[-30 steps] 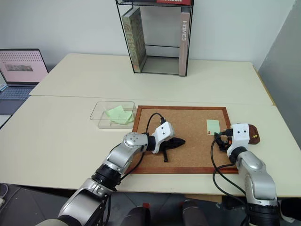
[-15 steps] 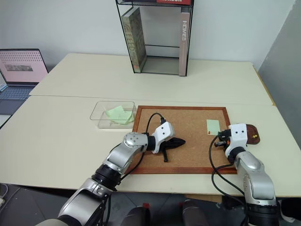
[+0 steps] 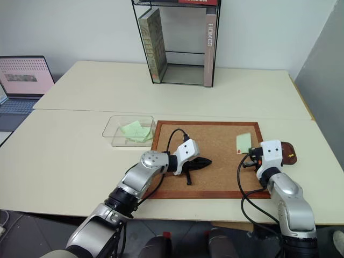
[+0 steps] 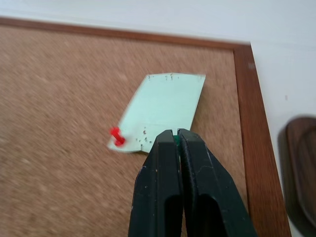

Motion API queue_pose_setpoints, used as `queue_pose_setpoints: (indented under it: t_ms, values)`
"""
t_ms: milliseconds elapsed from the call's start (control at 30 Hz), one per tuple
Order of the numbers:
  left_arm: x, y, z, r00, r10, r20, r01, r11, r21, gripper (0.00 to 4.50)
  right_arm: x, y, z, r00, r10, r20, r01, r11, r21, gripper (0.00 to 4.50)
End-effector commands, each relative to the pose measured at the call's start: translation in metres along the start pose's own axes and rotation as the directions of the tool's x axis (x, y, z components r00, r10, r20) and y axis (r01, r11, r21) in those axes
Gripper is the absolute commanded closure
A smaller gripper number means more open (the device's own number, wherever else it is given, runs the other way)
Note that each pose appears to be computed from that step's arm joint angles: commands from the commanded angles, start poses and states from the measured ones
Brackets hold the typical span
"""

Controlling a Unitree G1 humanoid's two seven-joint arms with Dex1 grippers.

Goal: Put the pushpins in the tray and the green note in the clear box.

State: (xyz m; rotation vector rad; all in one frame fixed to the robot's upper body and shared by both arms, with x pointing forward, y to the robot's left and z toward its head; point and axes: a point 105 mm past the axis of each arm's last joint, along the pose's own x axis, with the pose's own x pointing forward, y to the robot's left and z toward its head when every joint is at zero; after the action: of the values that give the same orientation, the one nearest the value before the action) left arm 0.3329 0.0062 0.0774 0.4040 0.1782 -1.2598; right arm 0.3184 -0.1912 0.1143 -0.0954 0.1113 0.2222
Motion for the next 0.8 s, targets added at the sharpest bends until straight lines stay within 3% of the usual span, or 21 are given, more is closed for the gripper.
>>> queue_pose_setpoints:
  t_ms: [33,200,533,800]
  values:
    - [0.0,-0.004,-0.017,0.997,-0.01,-0.075,0.009,1.0,-0.013,4.5,-0.002,0.004,0.02,0.998,0.006,0.069,-0.006,1.0,-0.005,4.45]
    - [0.0,-0.005,-0.017,0.997,-0.013,-0.076,0.012,1.0,-0.013,4.5,-0.007,-0.001,0.028,0.996,-0.013,0.083,0.014,1.0,-0.007,4.45]
    - [0.001,-0.006,-0.017,0.997,-0.018,-0.077,0.016,1.0,-0.015,4.5,-0.028,-0.043,0.04,0.986,-0.14,0.093,0.143,0.989,-0.021,4.45]
    - [0.003,-0.007,-0.017,0.997,-0.022,-0.075,0.021,1.0,-0.014,4.5,-0.044,-0.09,0.02,0.955,-0.297,-0.015,0.294,0.951,-0.094,4.45]
